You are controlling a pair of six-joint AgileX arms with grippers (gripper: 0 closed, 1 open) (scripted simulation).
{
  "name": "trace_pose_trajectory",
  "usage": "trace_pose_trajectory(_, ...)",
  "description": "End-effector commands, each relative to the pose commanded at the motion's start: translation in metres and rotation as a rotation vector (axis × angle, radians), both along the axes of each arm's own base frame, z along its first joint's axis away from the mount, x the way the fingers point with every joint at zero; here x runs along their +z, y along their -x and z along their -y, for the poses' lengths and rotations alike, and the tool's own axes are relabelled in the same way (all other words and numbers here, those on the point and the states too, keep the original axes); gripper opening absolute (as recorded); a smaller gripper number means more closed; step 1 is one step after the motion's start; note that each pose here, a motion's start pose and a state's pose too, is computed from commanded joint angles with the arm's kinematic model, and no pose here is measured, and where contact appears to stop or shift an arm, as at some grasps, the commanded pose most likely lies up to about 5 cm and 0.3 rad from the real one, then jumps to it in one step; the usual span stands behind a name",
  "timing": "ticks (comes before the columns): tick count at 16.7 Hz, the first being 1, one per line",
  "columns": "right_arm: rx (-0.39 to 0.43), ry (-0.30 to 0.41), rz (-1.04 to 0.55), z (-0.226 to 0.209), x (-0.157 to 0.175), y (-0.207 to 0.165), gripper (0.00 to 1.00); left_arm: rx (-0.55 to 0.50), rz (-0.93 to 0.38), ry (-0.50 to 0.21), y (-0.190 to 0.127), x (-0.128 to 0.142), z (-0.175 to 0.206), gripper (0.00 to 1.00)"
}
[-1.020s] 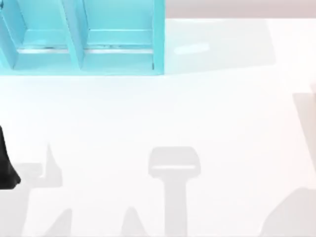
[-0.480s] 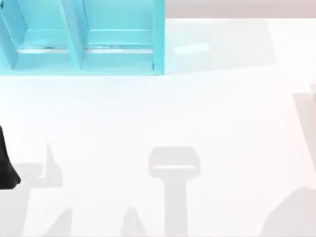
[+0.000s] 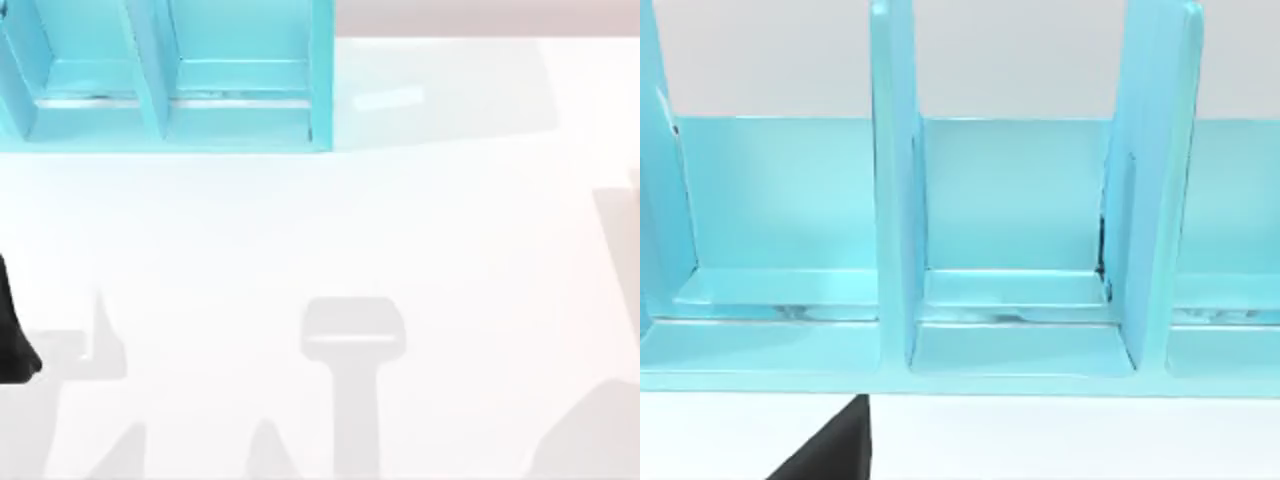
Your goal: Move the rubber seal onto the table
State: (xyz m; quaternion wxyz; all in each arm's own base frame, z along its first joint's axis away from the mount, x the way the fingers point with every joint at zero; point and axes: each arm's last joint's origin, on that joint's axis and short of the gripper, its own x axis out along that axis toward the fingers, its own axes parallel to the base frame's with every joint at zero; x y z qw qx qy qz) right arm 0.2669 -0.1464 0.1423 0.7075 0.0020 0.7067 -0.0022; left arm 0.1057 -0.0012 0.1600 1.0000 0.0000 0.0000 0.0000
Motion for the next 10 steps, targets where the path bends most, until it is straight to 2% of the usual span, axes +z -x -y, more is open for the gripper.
trace_pose_trajectory(10,-0.014,0.0,0.005,0.0005,0.0032,-0.002,0.0,0.0,0.0,0.0,0.0,0.0,0.0,1.0)
